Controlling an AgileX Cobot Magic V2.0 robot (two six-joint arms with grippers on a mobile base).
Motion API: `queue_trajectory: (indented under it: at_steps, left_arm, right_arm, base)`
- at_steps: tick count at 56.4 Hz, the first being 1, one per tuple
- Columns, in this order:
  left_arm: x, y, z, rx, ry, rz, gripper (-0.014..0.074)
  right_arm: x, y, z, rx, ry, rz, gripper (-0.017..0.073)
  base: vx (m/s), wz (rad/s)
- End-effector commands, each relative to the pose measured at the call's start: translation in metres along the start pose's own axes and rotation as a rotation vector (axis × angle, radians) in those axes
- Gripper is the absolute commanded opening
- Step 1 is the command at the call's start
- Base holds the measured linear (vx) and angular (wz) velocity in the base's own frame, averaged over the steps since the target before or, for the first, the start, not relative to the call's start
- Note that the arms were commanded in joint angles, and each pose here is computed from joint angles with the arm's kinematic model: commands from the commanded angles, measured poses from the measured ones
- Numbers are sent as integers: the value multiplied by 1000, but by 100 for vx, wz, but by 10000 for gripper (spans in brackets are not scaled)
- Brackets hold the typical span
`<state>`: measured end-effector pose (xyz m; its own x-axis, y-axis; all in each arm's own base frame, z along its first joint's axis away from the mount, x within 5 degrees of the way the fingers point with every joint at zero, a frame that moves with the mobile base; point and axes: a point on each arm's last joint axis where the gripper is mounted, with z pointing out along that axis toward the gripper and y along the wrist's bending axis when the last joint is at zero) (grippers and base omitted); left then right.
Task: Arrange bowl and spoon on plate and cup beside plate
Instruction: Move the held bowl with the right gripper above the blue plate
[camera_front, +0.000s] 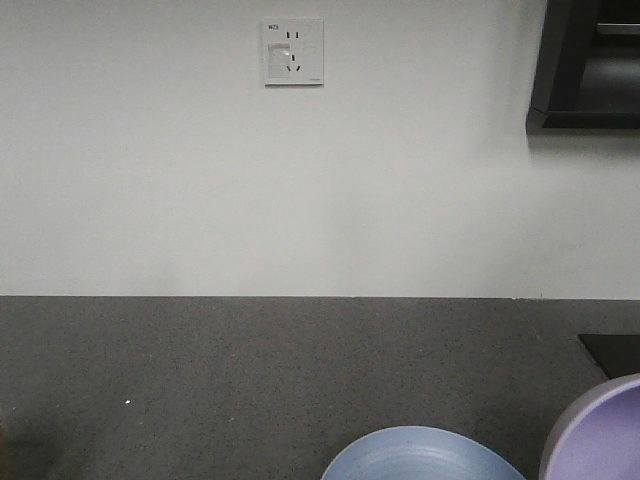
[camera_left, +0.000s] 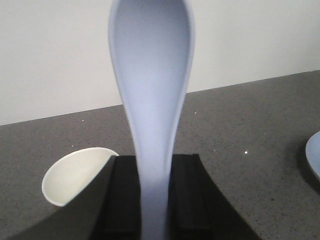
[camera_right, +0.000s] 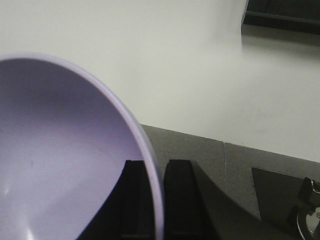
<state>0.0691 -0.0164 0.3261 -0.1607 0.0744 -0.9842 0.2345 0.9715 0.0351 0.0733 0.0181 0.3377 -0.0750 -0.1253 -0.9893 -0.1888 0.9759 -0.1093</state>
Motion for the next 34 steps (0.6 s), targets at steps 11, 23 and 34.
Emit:
queue_trajectory:
  at_steps: [11, 23, 34]
  left_arm:
    - [-16, 0, -3, 3, -109, -9, -6]
    - [-17, 0, -3, 3, -111, -8, -6]
    - [-17, 0, -3, 3, -111, -8, -6]
  right_arm:
    - [-14, -5, -2, 46, -81, 13, -8]
    - [-14, -5, -2, 46, -81, 13, -8]
    - [-14, -5, -2, 50, -85, 15, -8]
  base:
    - [0, 0]
    - [0, 0]
    - [0, 0]
